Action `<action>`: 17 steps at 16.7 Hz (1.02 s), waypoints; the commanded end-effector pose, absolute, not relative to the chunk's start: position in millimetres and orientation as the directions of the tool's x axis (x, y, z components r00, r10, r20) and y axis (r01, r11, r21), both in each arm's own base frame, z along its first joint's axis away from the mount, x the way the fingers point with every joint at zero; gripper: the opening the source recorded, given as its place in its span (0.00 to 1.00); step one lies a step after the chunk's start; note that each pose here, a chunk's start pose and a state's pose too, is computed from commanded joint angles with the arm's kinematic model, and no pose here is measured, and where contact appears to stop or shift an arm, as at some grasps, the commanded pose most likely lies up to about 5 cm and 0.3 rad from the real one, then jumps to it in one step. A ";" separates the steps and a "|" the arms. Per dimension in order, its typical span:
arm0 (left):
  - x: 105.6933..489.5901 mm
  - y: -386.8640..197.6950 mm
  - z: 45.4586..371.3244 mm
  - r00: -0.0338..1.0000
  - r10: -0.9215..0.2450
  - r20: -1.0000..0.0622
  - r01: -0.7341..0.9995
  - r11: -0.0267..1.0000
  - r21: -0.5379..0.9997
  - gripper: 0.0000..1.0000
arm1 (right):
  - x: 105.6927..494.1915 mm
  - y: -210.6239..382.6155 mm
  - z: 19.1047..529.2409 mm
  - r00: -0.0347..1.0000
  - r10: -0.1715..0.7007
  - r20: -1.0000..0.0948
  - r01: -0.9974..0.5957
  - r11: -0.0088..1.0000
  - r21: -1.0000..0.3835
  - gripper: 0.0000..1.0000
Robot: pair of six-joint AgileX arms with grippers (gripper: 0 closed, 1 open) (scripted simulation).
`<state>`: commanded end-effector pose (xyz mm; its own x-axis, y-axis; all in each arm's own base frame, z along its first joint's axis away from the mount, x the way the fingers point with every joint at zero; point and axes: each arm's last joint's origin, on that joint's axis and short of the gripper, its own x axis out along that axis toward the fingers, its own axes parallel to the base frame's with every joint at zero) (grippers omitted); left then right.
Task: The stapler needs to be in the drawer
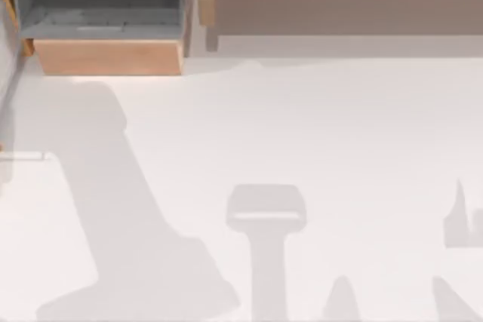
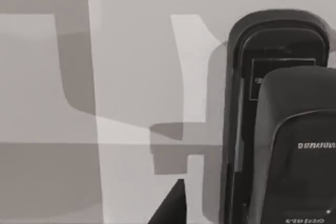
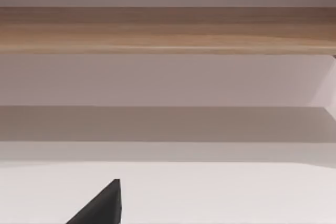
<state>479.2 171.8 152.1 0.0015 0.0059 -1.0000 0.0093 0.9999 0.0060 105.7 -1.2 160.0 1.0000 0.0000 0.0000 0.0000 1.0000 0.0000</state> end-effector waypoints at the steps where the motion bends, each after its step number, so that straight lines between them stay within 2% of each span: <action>1: 479.2 171.8 152.1 0.002 0.006 -1.000 0.009 1.000 0.006 0.98 | 105.7 -1.2 160.0 1.000 0.000 0.000 0.000 1.000 0.000 1.00; 12: 478.6 172.2 154.7 0.009 0.005 -1.000 0.013 1.000 0.006 1.00 | 105.7 -1.2 160.0 1.000 0.000 0.000 0.000 1.000 0.000 1.00; 14: 475.1 174.3 167.9 0.049 0.003 -0.999 0.030 1.000 0.005 1.00 | 105.7 -1.2 160.0 1.000 0.000 0.000 0.000 1.000 0.000 1.00; 17: 465.9 178.0 201.8 0.177 0.002 -0.984 0.090 0.996 0.018 1.00 | 105.7 -1.2 160.0 1.000 0.000 0.000 0.000 1.000 0.000 1.00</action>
